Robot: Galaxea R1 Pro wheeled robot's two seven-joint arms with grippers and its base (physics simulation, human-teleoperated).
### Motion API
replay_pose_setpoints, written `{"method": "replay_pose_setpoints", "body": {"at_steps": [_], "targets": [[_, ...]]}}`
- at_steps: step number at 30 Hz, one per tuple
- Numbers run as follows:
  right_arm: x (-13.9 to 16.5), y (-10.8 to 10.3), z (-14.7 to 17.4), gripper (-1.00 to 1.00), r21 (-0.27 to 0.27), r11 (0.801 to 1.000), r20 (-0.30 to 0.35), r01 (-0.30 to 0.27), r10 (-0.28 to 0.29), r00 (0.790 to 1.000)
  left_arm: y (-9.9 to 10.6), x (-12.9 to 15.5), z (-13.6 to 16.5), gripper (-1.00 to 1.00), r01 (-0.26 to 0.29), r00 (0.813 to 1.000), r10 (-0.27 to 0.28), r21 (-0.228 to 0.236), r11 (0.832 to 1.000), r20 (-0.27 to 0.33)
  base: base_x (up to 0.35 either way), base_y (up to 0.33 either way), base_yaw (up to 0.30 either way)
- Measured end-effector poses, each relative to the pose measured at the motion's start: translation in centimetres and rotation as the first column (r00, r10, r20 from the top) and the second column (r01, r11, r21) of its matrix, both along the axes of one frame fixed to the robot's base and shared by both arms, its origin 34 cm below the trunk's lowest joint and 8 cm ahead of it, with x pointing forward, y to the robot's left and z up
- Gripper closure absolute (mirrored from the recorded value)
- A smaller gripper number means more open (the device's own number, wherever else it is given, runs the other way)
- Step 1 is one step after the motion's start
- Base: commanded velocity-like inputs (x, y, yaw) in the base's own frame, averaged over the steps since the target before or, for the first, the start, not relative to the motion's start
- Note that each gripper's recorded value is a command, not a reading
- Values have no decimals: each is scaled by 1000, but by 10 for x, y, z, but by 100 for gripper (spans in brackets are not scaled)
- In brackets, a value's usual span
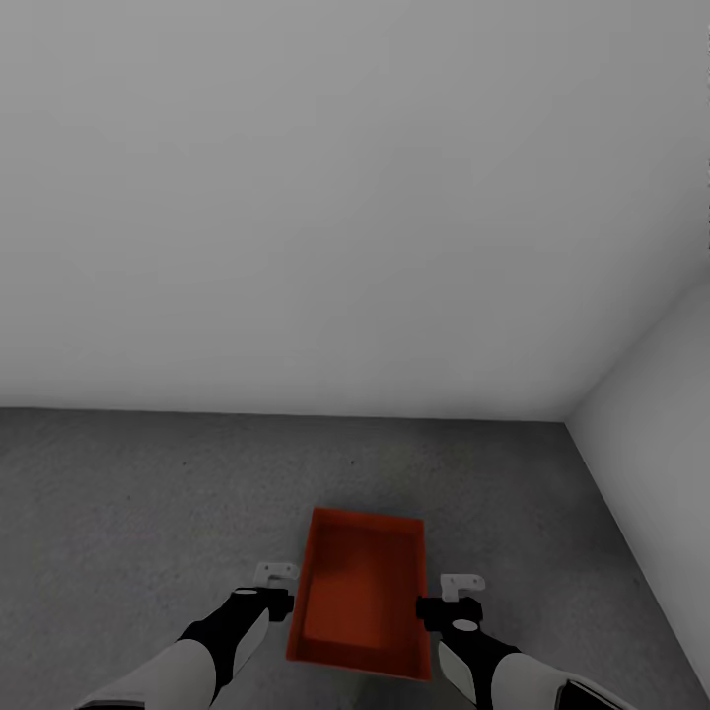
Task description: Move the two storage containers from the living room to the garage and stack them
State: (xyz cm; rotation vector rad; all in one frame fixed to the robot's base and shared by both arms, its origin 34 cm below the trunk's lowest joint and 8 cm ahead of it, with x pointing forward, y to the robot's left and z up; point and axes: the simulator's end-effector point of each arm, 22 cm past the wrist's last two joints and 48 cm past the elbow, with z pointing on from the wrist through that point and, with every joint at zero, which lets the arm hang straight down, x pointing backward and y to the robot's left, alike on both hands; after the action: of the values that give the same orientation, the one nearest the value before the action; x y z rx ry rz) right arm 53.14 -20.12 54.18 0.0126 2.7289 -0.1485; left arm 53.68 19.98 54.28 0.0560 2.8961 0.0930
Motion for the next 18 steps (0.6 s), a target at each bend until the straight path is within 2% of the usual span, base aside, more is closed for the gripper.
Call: {"method": "replay_pose_setpoints", "body": {"at_steps": [18], "targets": [[10,0,11,-100,0,1000,28,0,0,1000,0,10,11,-100,-1,1000,1,0,1000,28,-5,0,0]]}}
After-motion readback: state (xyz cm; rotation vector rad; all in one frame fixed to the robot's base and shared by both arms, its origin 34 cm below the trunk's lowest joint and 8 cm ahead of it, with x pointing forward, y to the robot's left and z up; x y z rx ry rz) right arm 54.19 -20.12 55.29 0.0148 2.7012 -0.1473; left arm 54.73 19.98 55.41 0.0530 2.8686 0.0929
